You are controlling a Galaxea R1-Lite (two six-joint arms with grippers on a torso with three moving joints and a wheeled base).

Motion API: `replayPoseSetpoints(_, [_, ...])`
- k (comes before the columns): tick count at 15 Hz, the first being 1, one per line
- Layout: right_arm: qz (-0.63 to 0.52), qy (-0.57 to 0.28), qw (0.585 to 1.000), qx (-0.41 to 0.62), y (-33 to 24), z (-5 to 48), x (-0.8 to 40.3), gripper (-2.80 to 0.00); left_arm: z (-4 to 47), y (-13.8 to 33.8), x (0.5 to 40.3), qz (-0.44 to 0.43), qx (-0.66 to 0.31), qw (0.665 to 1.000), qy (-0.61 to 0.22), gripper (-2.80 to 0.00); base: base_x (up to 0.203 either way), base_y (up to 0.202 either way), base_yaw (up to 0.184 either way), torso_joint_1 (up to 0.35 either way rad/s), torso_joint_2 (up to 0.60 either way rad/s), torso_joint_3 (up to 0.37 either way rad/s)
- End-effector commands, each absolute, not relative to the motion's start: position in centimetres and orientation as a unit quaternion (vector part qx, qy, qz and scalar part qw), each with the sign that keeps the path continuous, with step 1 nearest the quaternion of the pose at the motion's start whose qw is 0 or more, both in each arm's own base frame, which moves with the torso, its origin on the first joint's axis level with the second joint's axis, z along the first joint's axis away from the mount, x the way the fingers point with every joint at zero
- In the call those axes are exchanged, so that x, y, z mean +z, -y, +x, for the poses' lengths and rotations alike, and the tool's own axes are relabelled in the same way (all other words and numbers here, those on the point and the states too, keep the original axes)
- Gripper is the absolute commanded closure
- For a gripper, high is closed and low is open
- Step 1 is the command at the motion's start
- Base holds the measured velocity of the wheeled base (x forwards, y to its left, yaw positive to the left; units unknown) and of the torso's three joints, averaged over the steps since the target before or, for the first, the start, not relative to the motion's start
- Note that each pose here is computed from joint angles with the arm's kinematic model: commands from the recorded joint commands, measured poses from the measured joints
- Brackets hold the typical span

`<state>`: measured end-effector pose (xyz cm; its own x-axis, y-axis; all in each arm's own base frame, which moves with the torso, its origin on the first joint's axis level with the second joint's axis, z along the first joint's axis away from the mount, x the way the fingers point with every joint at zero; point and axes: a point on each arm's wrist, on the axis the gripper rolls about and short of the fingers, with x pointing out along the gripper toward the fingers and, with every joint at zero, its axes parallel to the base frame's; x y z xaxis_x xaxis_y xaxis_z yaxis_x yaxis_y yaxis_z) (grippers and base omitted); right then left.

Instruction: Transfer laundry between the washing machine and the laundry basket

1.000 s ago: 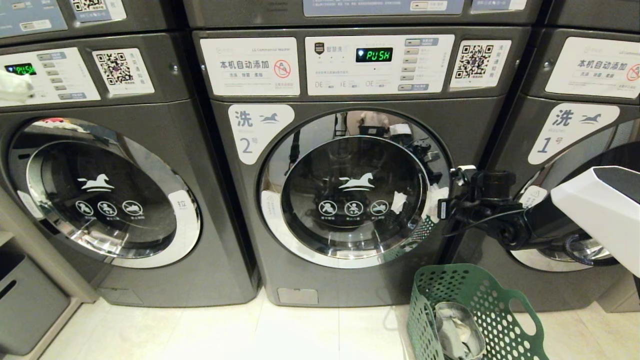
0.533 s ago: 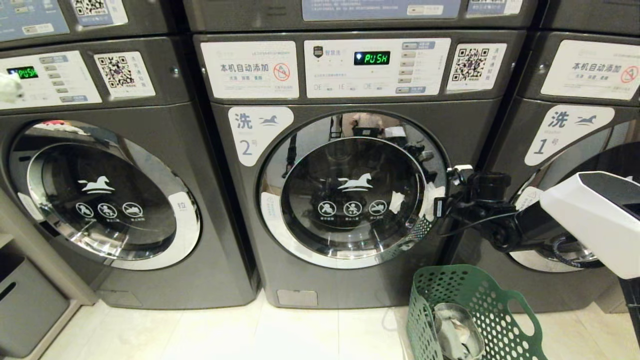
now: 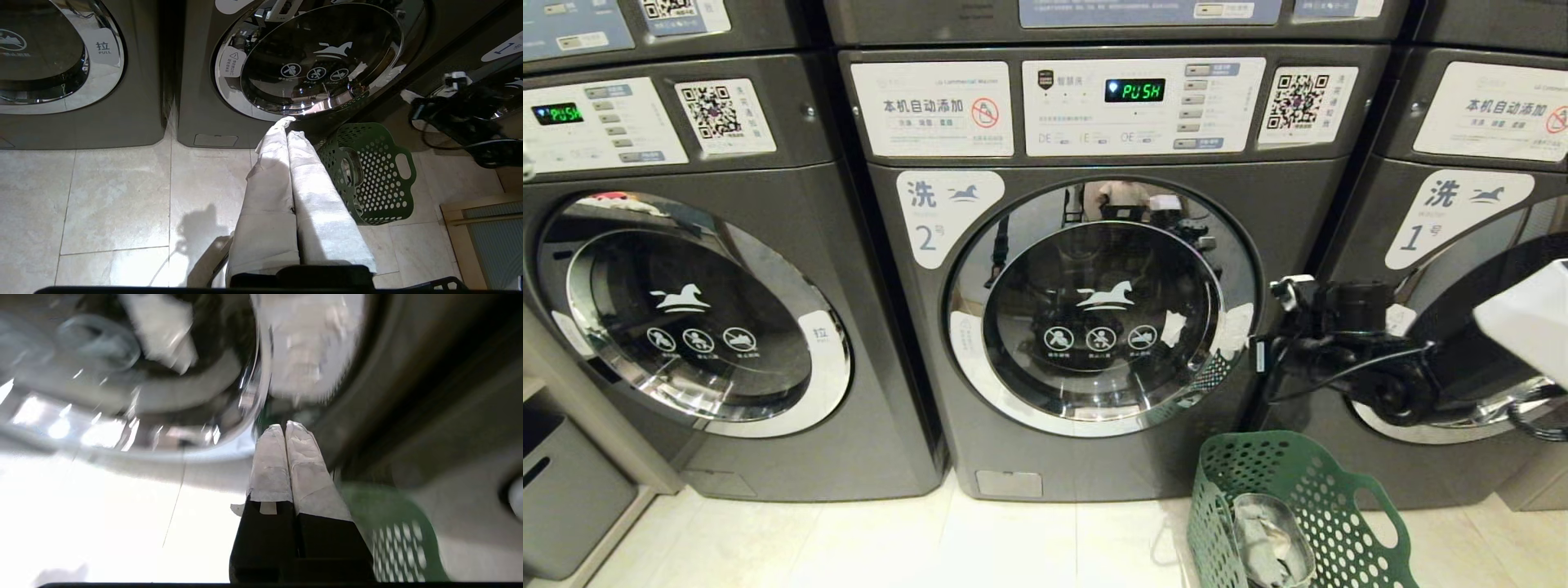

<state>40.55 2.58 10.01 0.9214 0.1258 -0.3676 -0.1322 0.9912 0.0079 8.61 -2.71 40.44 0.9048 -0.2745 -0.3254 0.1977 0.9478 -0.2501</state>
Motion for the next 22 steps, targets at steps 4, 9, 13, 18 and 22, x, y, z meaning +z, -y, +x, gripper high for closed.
replayPoseSetpoints(4, [-0.023, -0.167, 0.981, 0.095, -1.9, 21.0, 19.3, 0.0, 7.0, 2.0, 36.4, -0.087, -0.066, 0.967, -0.232, 0.0, 0.0, 0.0, 0.0, 0.0, 0.0, 0.0])
replayPoseSetpoints(9, [-0.091, -0.165, 0.978, 0.094, -0.7, 6.7, 12.9, 0.0, 2.5, 0.4, 23.0, -0.036, -0.015, 0.939, -0.343, 0.0, 0.0, 0.0, 0.0, 0.0, 0.0, 0.0])
replayPoseSetpoints(13, [-0.102, -0.159, 0.978, 0.092, -0.2, 0.6, 9.4, 0.0, -1.0, -0.8, 11.4, 0.004, -0.008, 0.94, -0.342, 0.0, 0.0, 0.0, 0.0, 0.0, 0.0, 0.0])
replayPoseSetpoints(18, [-0.077, -0.175, 0.981, 0.027, -0.1, -0.6, 8.1, 0.0, -1.8, -0.7, 9.5, -0.006, -0.013, 0.957, -0.288, 0.0, 0.0, 0.0, 0.0, 0.0, 0.0, 0.0])
replayPoseSetpoints(22, [-0.079, -0.088, 0.993, 0.014, -0.1, -2.0, 7.9, 0.0, -3.8, -0.3, 8.6, 0.004, 0.039, 0.981, -0.192, 0.0, 0.0, 0.0, 0.0, 0.0, 0.0, 0.0])
